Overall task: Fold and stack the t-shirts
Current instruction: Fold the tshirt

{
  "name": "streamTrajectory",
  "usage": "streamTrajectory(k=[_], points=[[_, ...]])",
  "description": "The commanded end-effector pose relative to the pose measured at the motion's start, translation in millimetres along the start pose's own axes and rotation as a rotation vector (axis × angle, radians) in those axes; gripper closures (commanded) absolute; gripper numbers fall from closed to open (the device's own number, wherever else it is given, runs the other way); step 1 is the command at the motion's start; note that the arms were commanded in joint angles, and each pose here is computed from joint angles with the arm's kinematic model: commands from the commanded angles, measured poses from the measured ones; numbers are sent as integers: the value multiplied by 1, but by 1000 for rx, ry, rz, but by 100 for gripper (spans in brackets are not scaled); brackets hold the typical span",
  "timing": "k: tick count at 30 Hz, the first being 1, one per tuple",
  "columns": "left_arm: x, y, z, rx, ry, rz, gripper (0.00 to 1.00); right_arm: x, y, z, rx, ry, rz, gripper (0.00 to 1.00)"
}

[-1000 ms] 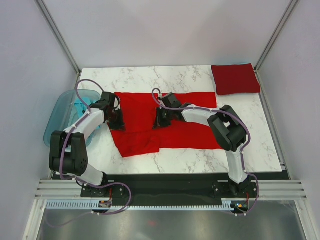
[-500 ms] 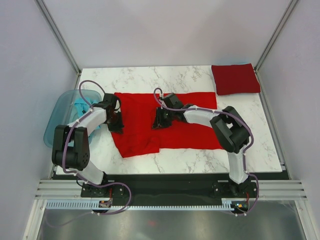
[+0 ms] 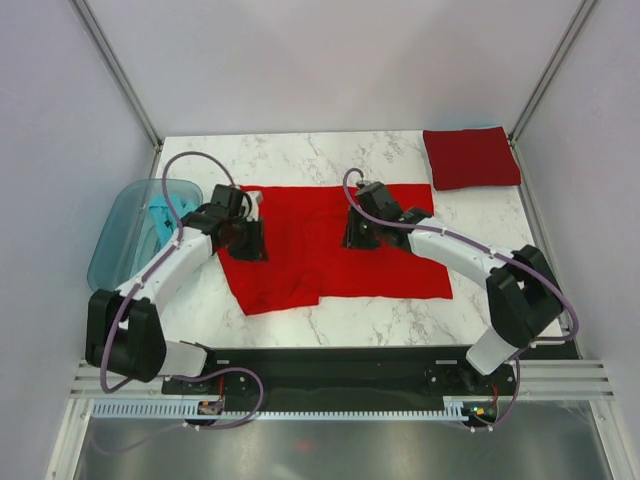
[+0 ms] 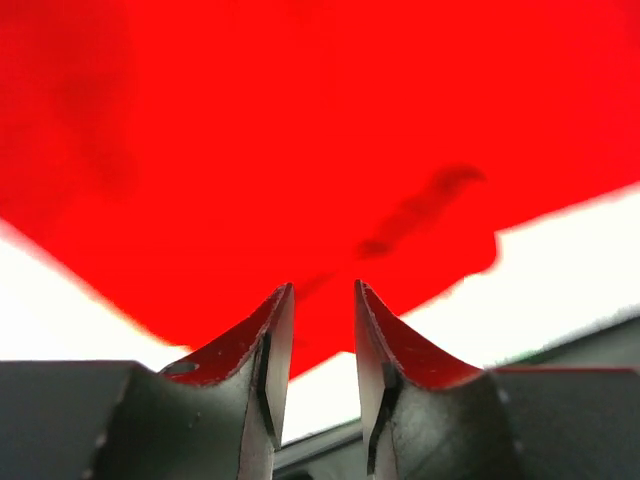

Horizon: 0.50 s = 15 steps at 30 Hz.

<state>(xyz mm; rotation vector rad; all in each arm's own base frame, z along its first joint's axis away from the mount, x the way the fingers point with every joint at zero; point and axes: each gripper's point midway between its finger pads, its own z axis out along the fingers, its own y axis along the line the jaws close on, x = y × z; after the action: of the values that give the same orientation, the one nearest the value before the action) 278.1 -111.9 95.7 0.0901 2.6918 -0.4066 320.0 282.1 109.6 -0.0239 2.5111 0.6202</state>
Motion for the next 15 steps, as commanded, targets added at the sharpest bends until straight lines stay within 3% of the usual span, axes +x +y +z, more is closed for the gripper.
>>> streamTrajectory(k=[1,6,15], points=[[30,-53,-5,160,43,206,61,7,-36,-23,126,-35,33,65],[68,-77,9,181,119,290,58,12,-74,-37,183,-52,73,64],[79,-72,28,38,165,360,53,-4,-98,-52,163,-79,94,64]])
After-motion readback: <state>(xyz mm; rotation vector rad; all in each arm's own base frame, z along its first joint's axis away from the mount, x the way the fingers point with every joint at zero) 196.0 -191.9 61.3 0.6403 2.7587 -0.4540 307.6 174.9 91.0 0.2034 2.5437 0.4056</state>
